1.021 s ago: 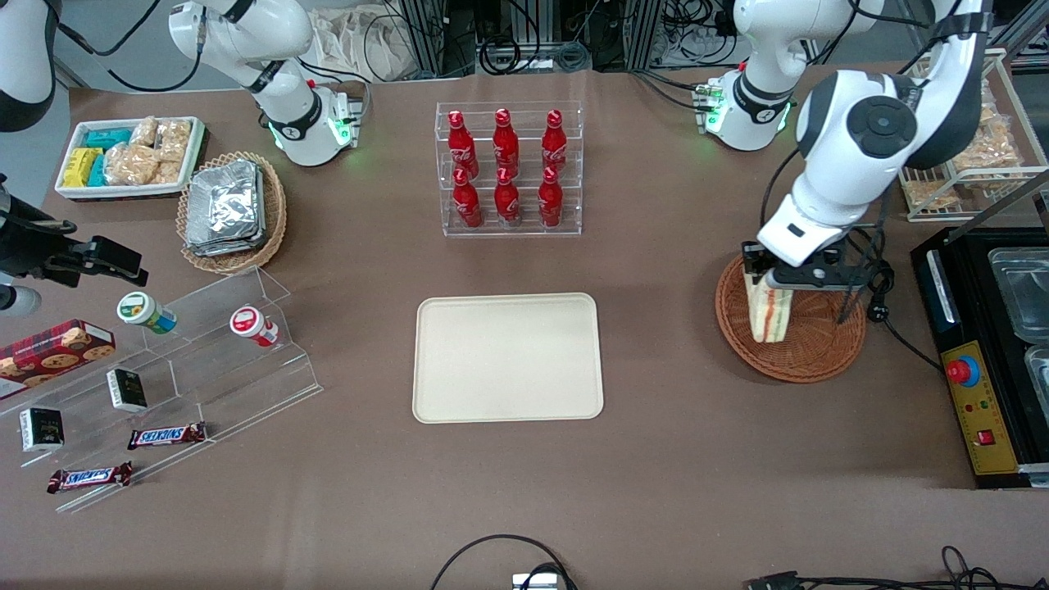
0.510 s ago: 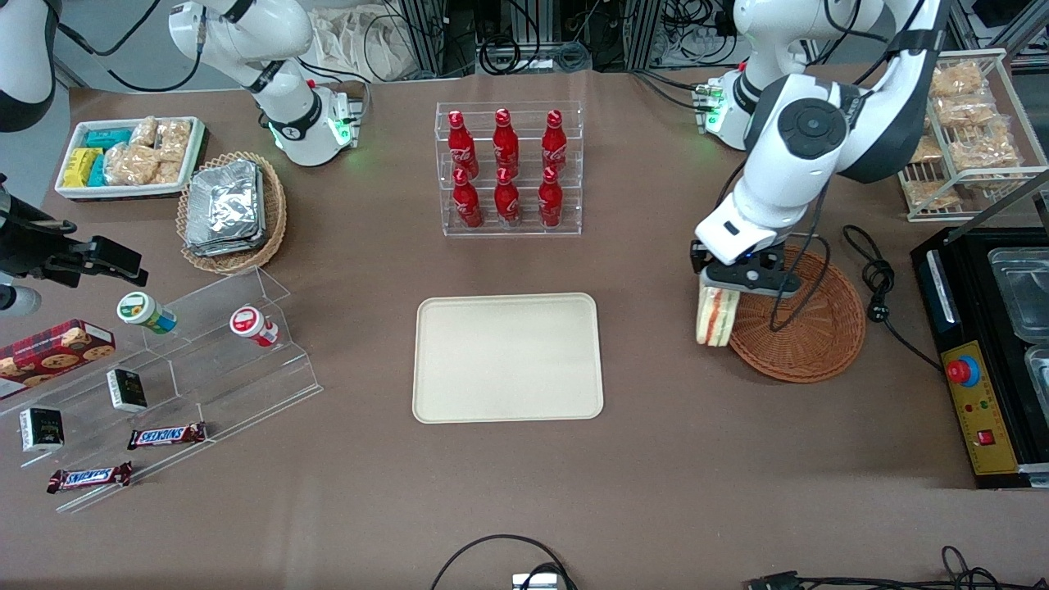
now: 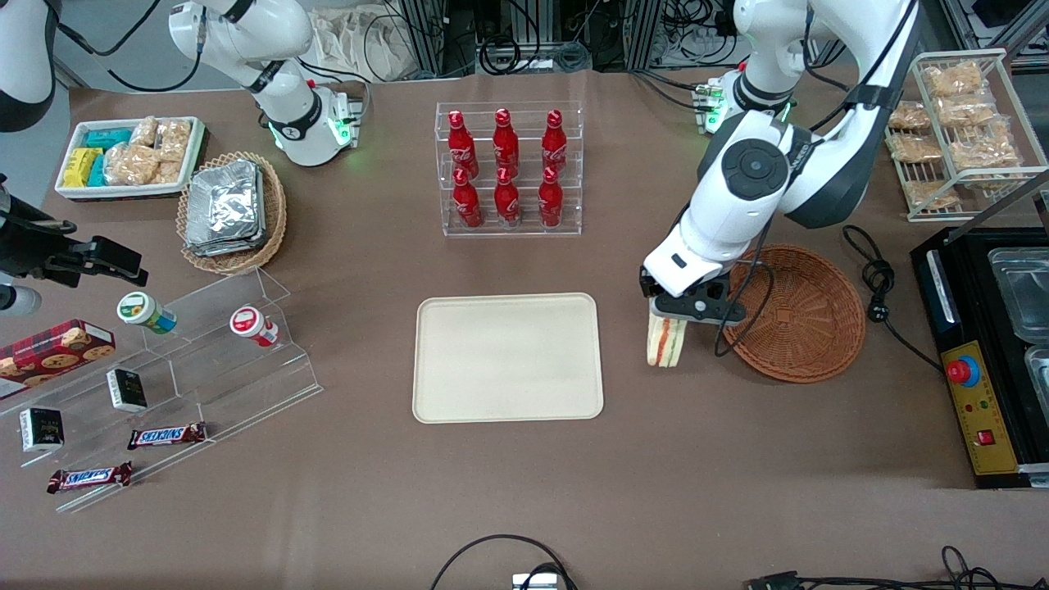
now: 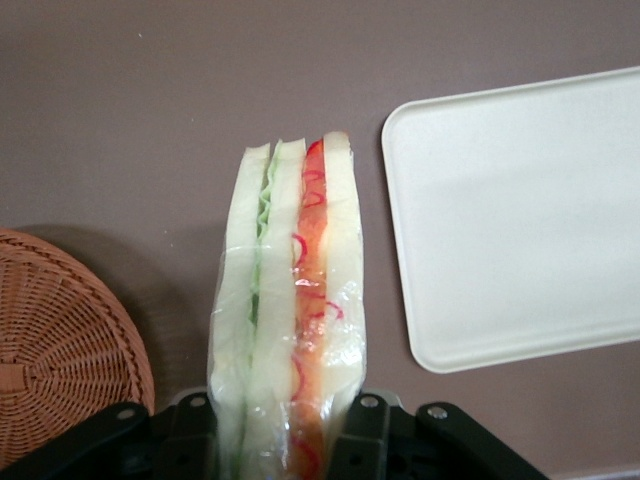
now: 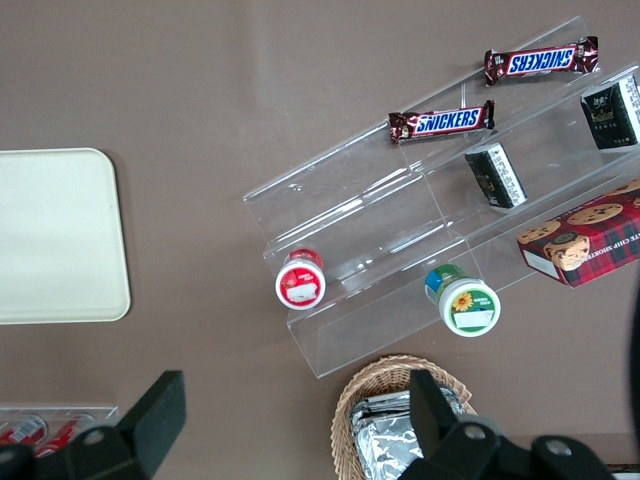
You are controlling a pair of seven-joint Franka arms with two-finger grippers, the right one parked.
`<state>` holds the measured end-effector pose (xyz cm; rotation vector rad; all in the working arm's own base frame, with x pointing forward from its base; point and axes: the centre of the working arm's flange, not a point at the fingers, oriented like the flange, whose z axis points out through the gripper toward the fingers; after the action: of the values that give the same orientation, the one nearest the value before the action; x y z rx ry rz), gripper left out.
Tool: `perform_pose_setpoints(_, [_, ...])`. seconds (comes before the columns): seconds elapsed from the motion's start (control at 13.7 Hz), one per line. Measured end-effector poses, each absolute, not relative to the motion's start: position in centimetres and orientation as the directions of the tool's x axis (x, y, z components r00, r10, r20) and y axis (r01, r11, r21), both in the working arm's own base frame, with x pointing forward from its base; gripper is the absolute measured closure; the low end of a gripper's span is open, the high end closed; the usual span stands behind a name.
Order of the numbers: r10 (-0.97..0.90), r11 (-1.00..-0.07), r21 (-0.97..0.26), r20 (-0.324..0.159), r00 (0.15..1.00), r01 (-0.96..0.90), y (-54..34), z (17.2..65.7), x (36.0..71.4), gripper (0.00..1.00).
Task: Place sandwich from basket to tray
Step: 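Lift the sandwich with the left gripper and carry it toward the cream tray, then lower the held sandwich onto the cream tray with the left gripper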
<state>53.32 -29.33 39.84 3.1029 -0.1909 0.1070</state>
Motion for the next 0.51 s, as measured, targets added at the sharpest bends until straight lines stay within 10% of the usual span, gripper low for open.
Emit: perform_pose_setpoints(0.51, [-0.108,-0.993,0.032,0.039,0.993,-0.110,-36.5,36.0,53.6,0.63])
